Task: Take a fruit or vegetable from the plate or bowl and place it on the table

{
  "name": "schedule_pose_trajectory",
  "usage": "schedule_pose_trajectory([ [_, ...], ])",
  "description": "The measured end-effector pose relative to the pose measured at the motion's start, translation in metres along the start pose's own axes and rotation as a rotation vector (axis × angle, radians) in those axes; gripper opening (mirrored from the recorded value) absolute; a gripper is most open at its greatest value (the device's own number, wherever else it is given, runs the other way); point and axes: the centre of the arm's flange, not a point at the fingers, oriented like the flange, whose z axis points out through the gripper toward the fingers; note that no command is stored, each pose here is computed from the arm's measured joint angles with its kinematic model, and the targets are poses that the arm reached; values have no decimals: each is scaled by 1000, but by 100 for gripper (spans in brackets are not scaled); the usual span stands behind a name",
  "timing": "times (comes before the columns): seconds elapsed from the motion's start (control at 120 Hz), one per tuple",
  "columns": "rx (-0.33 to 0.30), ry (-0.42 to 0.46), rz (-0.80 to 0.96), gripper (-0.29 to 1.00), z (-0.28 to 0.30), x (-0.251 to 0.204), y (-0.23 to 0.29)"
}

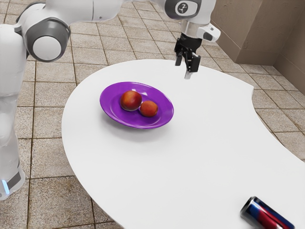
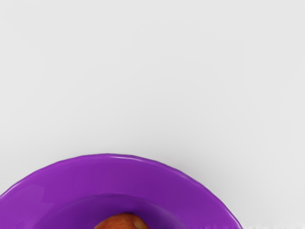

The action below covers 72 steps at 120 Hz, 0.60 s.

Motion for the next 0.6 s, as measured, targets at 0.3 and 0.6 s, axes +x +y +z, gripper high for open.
schedule_pose_trajectory([
  [0.3,-2,-8,8,70,1,0,2],
  [0.6,47,4,12,70,-4,1,-3],
])
